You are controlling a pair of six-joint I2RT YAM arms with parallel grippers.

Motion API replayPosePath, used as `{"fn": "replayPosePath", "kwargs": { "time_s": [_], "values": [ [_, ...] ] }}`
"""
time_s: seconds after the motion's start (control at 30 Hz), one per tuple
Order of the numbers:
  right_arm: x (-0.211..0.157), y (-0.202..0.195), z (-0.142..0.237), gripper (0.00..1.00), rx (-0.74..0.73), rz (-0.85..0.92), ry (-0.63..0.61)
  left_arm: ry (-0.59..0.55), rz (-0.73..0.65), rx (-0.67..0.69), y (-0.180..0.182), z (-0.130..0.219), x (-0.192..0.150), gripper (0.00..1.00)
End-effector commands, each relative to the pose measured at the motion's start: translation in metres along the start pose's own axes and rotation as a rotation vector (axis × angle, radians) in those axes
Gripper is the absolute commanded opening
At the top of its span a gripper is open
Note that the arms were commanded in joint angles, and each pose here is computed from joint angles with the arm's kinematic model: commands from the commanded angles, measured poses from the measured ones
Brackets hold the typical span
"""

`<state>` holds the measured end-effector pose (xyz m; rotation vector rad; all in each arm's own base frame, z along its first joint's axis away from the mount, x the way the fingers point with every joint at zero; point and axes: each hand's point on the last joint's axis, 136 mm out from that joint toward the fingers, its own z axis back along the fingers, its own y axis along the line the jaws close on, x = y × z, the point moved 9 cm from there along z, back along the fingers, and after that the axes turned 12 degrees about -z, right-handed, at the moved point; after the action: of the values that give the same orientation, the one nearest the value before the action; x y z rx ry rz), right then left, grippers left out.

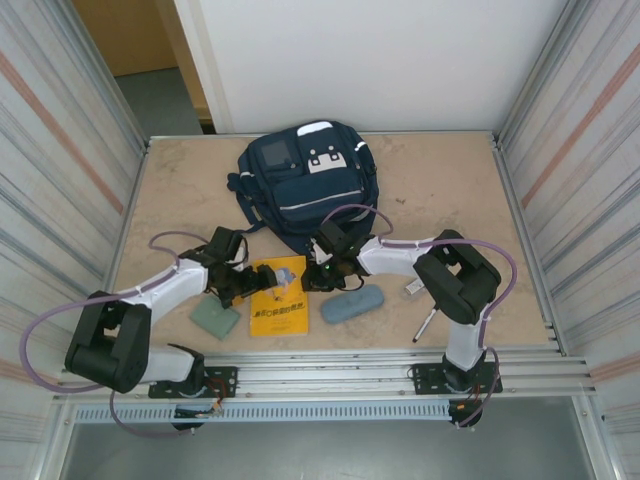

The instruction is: Pack books, pencil case, and school supplies into a backpack

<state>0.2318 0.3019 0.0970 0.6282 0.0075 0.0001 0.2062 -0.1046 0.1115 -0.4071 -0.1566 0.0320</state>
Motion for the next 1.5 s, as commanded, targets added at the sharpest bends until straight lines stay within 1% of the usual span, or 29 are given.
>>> {"fn": "replayPosePath", "kwargs": {
  "time_s": [0.0, 0.13, 0.23, 0.4, 0.47, 0.53, 0.7, 0.77, 0.87, 0.9, 1.03, 1.07, 1.1, 1.17, 1.2, 1.3, 1.37, 1.43, 1.47],
  "values": [
    [-0.008, -0.032, -0.016, 0.13, -0.115, -0.043, 0.043, 0.066, -0.020, -0.088, -0.006, -0.014, -0.006, 0.92],
    [-0.009, -0.032, -0.019, 0.13, -0.095, -0.054, 0.053, 0.050, -0.050, -0.204, -0.016, -0.017, -0.001, 0.88],
    [-0.008, -0.032, -0.019, 0.11, -0.078, -0.064, 0.064, 0.010, -0.079, -0.284, -0.025, -0.010, 0.003, 0.83],
    [-0.009, -0.030, -0.019, 0.11, -0.025, -0.065, 0.079, -0.062, -0.125, -0.327, -0.033, 0.008, 0.006, 0.77],
    [-0.010, -0.029, -0.018, 0.11, -0.013, -0.064, 0.083, -0.067, -0.133, -0.347, -0.036, 0.010, 0.007, 0.76],
    [-0.010, -0.029, -0.018, 0.11, -0.001, -0.060, 0.085, -0.067, -0.145, -0.397, -0.039, 0.009, 0.008, 0.76],
    [-0.011, -0.030, -0.020, 0.11, 0.020, -0.071, 0.093, -0.091, -0.152, -0.458, -0.045, 0.014, 0.009, 0.65],
    [-0.011, -0.032, -0.020, 0.11, 0.017, -0.075, 0.093, -0.112, -0.161, -0.461, -0.047, 0.019, 0.010, 0.63],
    [-0.012, -0.032, -0.021, 0.11, 0.019, -0.075, 0.092, -0.126, -0.154, -0.423, -0.044, 0.022, 0.010, 0.59],
    [-0.012, -0.032, -0.021, 0.12, 0.020, -0.075, 0.092, -0.125, -0.147, -0.398, -0.043, 0.021, 0.010, 0.55],
    [-0.010, -0.030, -0.017, 0.15, 0.028, -0.071, 0.073, -0.115, -0.103, -0.242, -0.031, 0.020, 0.008, 0.32],
    [-0.010, -0.029, -0.014, 0.17, 0.029, -0.066, 0.053, -0.113, -0.098, -0.203, -0.029, 0.021, 0.008, 0.26],
    [-0.010, -0.029, -0.009, 0.21, 0.027, -0.061, 0.009, -0.112, -0.098, -0.184, -0.028, 0.023, 0.008, 0.17],
    [-0.015, -0.022, 0.007, 0.31, 0.049, -0.008, -0.087, -0.126, -0.096, -0.175, -0.030, 0.029, 0.009, 0.03],
    [-0.017, -0.014, 0.017, 0.36, 0.063, 0.030, -0.132, -0.137, -0.094, -0.182, -0.032, 0.033, 0.010, 0.00],
    [-0.026, 0.007, 0.043, 0.44, 0.040, 0.139, -0.251, -0.192, -0.073, -0.228, -0.041, 0.051, 0.014, 0.00],
    [-0.035, 0.016, 0.061, 0.46, 0.011, 0.178, -0.334, -0.242, -0.061, -0.271, -0.049, 0.066, 0.019, 0.00],
    [-0.047, 0.019, 0.080, 0.51, 0.000, 0.167, -0.450, -0.300, -0.048, -0.309, -0.057, 0.083, 0.025, 0.00],
    [-0.054, 0.019, 0.092, 0.57, 0.004, 0.134, -0.522, -0.329, -0.044, -0.328, -0.062, 0.092, 0.028, 0.01]
  ]
}}
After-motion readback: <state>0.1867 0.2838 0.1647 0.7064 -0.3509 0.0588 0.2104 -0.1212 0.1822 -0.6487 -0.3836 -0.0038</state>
